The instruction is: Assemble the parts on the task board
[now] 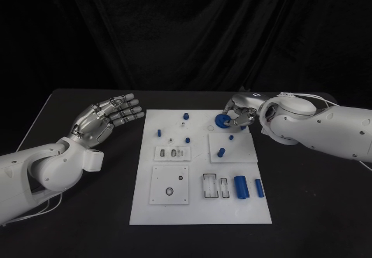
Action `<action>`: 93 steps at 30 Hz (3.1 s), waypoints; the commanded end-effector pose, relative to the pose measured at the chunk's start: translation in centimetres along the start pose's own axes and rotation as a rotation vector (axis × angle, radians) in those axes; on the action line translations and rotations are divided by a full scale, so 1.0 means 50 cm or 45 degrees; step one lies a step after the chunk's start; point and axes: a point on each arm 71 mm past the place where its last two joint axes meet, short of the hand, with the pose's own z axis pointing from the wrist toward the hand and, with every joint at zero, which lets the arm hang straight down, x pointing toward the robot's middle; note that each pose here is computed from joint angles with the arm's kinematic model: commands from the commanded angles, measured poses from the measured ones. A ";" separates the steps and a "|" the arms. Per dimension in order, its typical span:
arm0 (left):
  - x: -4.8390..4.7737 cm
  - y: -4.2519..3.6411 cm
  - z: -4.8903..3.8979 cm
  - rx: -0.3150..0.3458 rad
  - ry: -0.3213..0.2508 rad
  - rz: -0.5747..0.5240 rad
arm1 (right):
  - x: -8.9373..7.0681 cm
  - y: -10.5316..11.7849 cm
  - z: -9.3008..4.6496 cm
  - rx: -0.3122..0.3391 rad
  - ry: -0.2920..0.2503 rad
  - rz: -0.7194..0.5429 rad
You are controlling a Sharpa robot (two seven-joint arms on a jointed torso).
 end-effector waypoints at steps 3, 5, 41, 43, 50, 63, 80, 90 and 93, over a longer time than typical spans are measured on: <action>0.002 -0.009 -0.001 0.095 0.015 -0.018 | 0.010 -0.002 -0.004 -0.012 -0.022 -0.049; 0.001 -0.009 -0.002 0.095 0.014 -0.018 | 0.007 0.003 -0.005 -0.043 -0.057 -0.054; 0.003 -0.005 0.000 0.085 0.015 -0.019 | -0.008 0.212 0.070 -0.412 -0.125 -0.084; 0.004 -0.005 0.000 0.084 0.015 -0.019 | -0.005 0.215 0.076 -0.405 -0.107 -0.093; 0.007 -0.004 0.001 0.080 0.021 -0.024 | 0.003 0.221 0.088 -0.379 -0.073 -0.109; 0.013 -0.001 0.002 0.071 0.032 -0.033 | 0.010 0.222 0.096 -0.335 -0.031 -0.152; 0.013 0.001 0.004 0.067 0.024 -0.051 | 0.014 0.223 0.103 -0.313 -0.008 -0.162; 0.012 0.001 0.004 0.066 0.017 -0.063 | 0.016 0.232 0.105 -0.338 -0.018 -0.152; 0.011 0.001 0.004 0.066 0.016 -0.062 | 0.016 0.233 0.105 -0.349 -0.026 -0.143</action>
